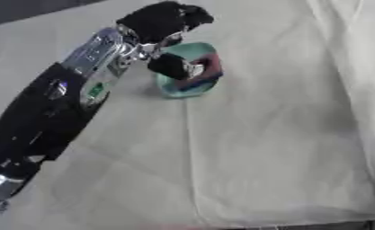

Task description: Pick up objects on the table and place them in the box.

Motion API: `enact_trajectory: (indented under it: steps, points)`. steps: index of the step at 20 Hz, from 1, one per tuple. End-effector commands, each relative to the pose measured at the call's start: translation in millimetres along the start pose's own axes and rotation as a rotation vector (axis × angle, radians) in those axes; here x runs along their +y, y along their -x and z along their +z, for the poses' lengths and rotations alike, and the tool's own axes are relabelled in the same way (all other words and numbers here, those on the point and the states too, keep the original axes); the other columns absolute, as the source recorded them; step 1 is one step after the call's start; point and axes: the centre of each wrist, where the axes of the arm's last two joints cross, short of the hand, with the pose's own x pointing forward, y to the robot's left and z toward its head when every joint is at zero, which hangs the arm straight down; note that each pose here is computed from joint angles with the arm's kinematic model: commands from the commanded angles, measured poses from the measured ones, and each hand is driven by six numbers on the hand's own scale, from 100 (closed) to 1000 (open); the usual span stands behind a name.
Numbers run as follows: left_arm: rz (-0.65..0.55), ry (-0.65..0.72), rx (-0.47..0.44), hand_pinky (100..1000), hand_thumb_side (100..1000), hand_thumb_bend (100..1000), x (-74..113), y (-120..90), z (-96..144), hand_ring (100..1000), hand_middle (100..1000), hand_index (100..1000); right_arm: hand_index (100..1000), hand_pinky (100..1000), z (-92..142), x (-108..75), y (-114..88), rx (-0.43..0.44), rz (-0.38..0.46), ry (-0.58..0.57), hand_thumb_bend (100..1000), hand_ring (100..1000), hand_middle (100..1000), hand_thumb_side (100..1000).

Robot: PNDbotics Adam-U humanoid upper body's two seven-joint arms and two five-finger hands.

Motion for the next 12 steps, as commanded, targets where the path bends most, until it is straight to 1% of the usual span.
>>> enact_trajectory:
  steps: [1, 2, 3, 5, 6, 8, 11, 12]
  points:
    - [-0.033, -0.163, 0.002, 674, 597, 100, 30.0, -0.9, 15.6, 796, 815, 912, 792, 368, -3.7, -3.8, -5.0, -0.023, 0.010, 0.005, 100, 577, 775, 501]
    - [-0.012, -0.258, -0.013, 640, 573, 100, 39.0, -6.4, 22.6, 781, 800, 902, 792, 368, -3.6, -4.0, -4.9, -0.023, 0.011, 0.006, 100, 577, 775, 502]
    - [0.020, -0.350, -0.037, 613, 577, 100, 45.9, -12.3, 30.1, 764, 784, 891, 792, 368, -3.6, -4.2, -4.8, -0.023, 0.011, 0.007, 100, 577, 776, 501]
    - [0.112, -0.516, -0.108, 605, 574, 100, 49.5, -17.8, 40.5, 761, 782, 887, 792, 368, -3.3, -4.3, -4.7, -0.022, 0.012, 0.008, 100, 577, 776, 502]
    - [0.165, -0.594, -0.153, 611, 580, 100, 47.1, -18.1, 43.7, 763, 785, 887, 792, 368, -3.1, -4.4, -4.6, -0.021, 0.012, 0.008, 100, 577, 776, 502]
    - [0.261, -0.708, -0.223, 625, 613, 100, 38.6, -16.4, 50.0, 772, 794, 890, 792, 368, -2.8, -4.7, -4.4, -0.020, 0.013, 0.009, 100, 577, 776, 502]
    - [0.416, -0.787, -0.299, 635, 722, 100, 20.2, -19.0, 57.2, 775, 789, 877, 792, 368, -2.8, -5.0, -4.4, -0.021, 0.015, 0.010, 100, 577, 777, 502]
    - [0.490, -0.803, -0.324, 629, 744, 100, 12.8, -22.9, 58.5, 772, 785, 874, 792, 368, -2.9, -4.8, -4.5, -0.022, 0.014, 0.010, 100, 577, 777, 502]
